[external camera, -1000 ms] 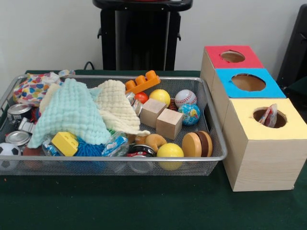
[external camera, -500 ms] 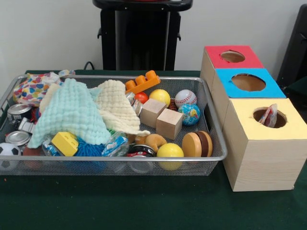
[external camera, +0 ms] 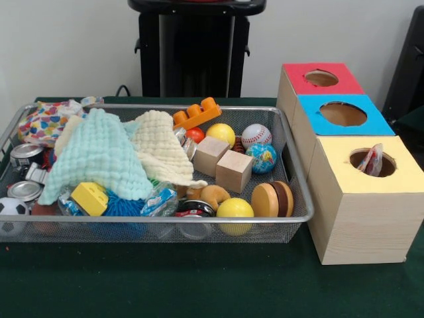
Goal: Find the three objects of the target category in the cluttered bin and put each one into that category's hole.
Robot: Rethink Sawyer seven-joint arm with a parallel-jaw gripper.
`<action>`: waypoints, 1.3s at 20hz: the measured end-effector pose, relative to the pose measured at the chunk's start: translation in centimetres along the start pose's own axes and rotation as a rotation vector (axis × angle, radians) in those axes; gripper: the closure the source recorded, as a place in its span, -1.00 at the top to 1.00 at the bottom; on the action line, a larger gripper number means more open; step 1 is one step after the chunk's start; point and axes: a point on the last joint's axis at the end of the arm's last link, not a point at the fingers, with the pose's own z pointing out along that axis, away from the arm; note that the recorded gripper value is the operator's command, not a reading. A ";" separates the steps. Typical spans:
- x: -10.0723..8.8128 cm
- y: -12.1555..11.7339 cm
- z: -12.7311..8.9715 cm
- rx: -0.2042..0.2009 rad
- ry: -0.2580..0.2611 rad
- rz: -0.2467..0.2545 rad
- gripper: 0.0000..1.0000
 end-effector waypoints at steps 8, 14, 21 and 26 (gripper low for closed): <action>1.5 -3.9 0.0 0.021 0.004 0.065 1.00; 2.3 -5.9 0.1 0.024 0.009 0.105 1.00; 1.4 -3.9 0.2 0.017 0.005 0.061 1.00; 0.4 1.3 0.8 0.005 -0.009 -0.027 1.00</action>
